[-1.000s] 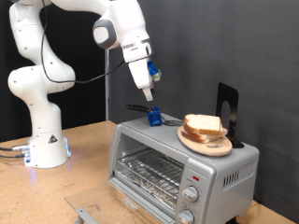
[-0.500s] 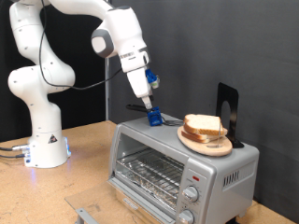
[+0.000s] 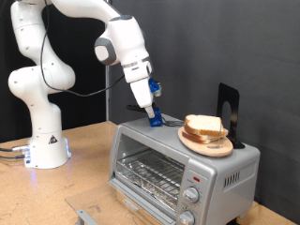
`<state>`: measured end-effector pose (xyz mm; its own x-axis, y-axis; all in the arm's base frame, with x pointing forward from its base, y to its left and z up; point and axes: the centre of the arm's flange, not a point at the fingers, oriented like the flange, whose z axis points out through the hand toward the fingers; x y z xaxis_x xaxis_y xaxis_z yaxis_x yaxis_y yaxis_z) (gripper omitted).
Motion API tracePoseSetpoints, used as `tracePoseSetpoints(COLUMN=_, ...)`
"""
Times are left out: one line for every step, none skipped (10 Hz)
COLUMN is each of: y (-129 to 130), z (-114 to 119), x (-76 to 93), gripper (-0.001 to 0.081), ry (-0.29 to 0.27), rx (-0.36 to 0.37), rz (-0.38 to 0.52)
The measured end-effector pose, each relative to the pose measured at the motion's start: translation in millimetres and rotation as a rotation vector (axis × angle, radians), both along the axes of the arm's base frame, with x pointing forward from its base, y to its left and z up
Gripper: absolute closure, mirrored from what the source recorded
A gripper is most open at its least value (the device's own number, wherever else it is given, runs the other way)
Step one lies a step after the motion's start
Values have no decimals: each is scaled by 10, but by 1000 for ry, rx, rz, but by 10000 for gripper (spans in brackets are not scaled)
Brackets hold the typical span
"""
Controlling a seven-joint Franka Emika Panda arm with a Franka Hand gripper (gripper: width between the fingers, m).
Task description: Make a piece of toast with the oven
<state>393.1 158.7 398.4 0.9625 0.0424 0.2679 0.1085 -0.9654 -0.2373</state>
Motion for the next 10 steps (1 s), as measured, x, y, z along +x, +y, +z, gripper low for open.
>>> tracePoseSetpoints(y=24, z=-29, x=-1, gripper=-2, ry=2, rx=2, rz=7)
tracePoseSetpoints(y=46, z=-61, x=-2, gripper=-2, ry=4, rx=3, rz=11)
tracePoseSetpoints(y=64, z=-88, x=-6, gripper=-2, ry=9, rx=1, rz=14)
tracePoseSetpoints(y=75, z=-114, x=-8, gripper=-2, ry=13, rx=0, rz=16)
tracePoseSetpoints(y=86, z=-145, x=-3, gripper=-2, ry=15, rx=0, rz=15)
tracePoseSetpoints(y=94, z=-171, x=2, gripper=-2, ry=16, rx=3, rz=13)
tracePoseSetpoints(y=103, z=-181, x=2, gripper=-2, ry=16, rx=8, rz=9)
tracePoseSetpoints(y=109, z=-190, x=-2, gripper=-2, ry=15, rx=13, rz=6)
tracePoseSetpoints(y=112, z=-200, x=-5, gripper=-2, ry=17, rx=16, rz=4)
tracePoseSetpoints(y=114, z=-205, x=-5, gripper=-2, ry=18, rx=17, rz=2)
